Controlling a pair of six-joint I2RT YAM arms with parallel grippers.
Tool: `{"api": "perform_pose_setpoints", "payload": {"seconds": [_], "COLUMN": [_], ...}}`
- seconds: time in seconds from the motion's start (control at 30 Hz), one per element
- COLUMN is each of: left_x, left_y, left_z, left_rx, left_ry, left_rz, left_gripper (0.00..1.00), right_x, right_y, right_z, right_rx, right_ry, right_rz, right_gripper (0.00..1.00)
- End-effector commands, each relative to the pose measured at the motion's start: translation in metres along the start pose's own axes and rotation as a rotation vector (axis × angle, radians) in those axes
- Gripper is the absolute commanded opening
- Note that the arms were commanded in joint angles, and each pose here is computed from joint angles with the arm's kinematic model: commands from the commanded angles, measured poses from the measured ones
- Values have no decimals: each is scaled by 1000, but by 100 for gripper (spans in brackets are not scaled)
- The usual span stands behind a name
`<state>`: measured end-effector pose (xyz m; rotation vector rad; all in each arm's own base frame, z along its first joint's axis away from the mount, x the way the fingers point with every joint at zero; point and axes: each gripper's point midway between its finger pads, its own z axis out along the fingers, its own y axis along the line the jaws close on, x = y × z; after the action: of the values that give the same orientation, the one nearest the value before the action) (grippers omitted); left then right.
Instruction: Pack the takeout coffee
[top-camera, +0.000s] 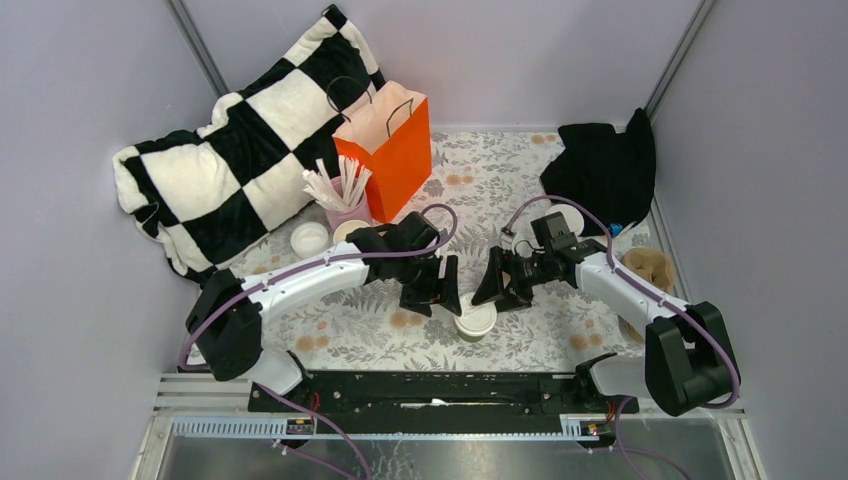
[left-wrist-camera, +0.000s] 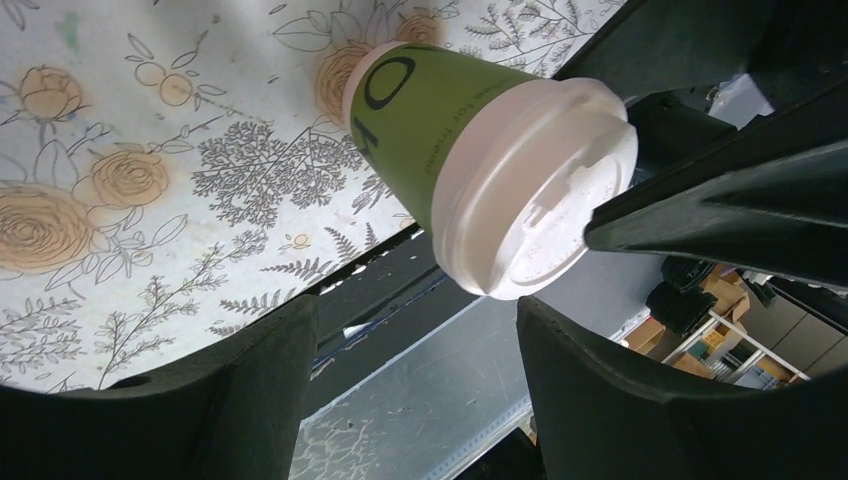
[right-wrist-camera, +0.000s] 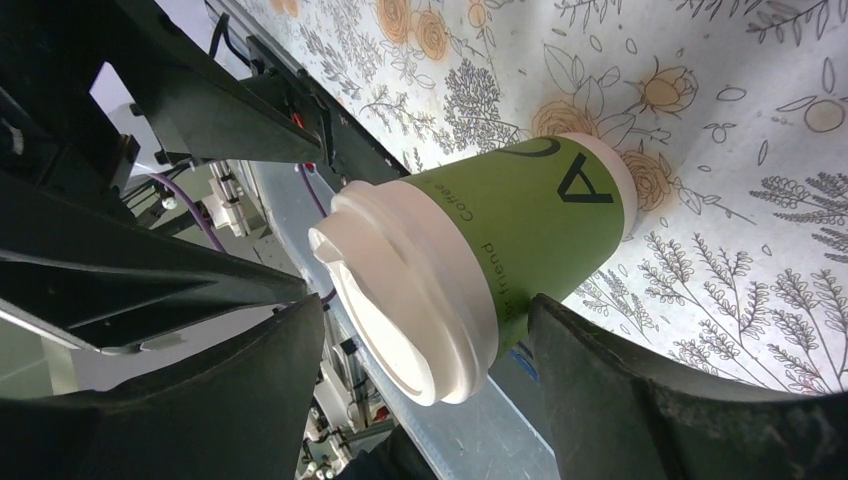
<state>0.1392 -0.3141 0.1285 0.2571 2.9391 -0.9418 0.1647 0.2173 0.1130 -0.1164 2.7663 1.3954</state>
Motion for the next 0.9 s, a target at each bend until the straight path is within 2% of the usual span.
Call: {"api": "perform_pose_setpoints", "payload": {"seconds": [0.0,0.3,0.4,0.5,0.63,0.7,0.87], "left_x": [-10,-1,6,9,2,-1,-3], "left_y": [-26,2,21,26,15,11,9], "left_z": [1,27,34,35,27,25,24], "left_rx": [93,-9,-62,-68,-43,-38,-44], "left_ry": [-16,42,55,49,16,10,9], "left_rz": [65,37,20,15,30,36,45], "left_gripper": [77,71,70,70,70,70,70], "right_x": [16,22,19,17,19,23,45], "right_y": [3,-13,-18,-18,-5,3,2], "right_z": [3,12,14,12,1,-4,0], "right_rx": [-43,-25,-22,-16,-18,-41,-64], "right_ry": [63,79,62,51,31,39,123], "right_rz": [-12,28,32,30,-3,-15,10], "right_gripper": [80,67,67,71,88,93,90]}}
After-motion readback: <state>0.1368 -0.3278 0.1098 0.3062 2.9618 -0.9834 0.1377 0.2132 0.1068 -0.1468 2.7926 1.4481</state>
